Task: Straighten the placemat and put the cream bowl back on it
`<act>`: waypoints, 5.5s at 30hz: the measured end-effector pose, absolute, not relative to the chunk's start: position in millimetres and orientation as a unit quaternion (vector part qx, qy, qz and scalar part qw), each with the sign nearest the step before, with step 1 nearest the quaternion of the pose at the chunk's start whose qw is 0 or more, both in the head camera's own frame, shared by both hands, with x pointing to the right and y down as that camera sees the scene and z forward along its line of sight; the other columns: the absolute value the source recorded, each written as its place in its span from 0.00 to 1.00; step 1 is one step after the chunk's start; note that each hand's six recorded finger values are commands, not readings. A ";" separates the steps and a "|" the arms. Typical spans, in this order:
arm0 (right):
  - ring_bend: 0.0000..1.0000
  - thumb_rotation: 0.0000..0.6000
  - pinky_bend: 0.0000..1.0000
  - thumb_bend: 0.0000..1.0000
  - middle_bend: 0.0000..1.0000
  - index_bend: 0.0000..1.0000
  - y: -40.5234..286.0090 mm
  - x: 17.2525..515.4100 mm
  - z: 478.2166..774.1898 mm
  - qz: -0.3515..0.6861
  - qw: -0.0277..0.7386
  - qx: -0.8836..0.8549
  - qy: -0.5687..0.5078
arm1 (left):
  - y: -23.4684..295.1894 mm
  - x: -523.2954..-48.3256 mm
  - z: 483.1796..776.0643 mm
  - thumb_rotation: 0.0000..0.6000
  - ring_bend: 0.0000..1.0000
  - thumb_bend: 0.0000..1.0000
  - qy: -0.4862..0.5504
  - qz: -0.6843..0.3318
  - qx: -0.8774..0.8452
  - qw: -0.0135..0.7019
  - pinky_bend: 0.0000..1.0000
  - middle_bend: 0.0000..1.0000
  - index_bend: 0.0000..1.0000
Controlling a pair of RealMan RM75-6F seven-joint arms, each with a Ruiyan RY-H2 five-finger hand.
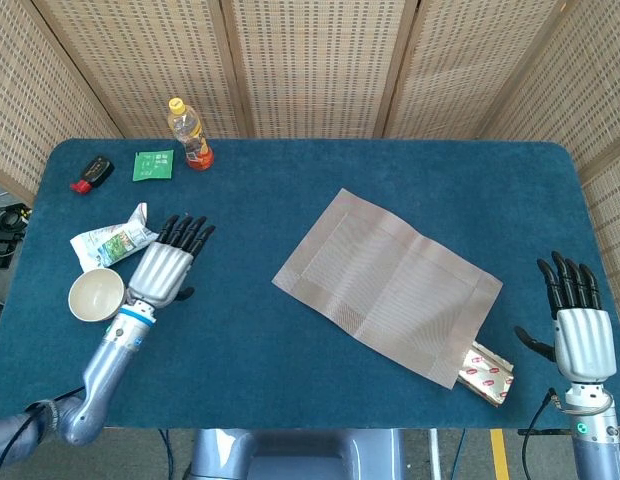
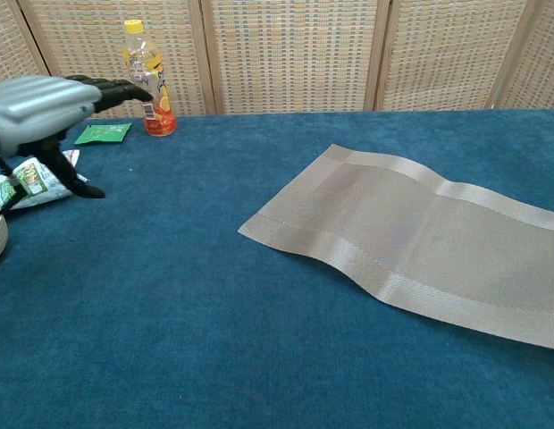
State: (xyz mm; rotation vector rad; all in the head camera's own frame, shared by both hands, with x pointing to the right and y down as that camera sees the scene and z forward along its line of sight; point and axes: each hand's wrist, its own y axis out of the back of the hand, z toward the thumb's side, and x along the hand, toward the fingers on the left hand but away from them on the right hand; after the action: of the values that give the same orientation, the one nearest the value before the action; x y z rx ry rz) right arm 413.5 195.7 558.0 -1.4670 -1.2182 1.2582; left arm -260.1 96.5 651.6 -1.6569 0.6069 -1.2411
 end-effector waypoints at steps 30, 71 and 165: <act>0.00 1.00 0.00 0.22 0.00 0.03 181.8 438.3 558.5 0.493 0.382 -0.586 -0.518 | 73.0 -120.0 748.8 1.00 0.00 0.00 0.123 -0.525 -0.667 0.514 0.00 0.00 0.00; 0.00 1.00 0.00 0.22 0.00 0.03 180.7 437.2 553.5 0.472 0.372 -0.595 -0.534 | 87.8 -64.0 747.3 1.00 0.00 0.44 0.139 -0.444 -0.686 0.559 0.00 0.00 0.16; 0.00 1.00 0.00 0.22 0.00 0.05 197.8 405.1 549.2 0.451 0.383 -0.631 -0.501 | 235.5 -219.1 636.5 1.00 0.00 0.17 0.029 -0.423 -0.696 0.580 0.00 0.00 0.00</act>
State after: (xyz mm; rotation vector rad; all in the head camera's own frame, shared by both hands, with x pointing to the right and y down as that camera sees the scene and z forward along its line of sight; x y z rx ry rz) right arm 405.1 197.8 549.2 -1.6102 -1.2790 1.1504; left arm -219.1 235.5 636.5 -1.6261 0.0680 -0.9886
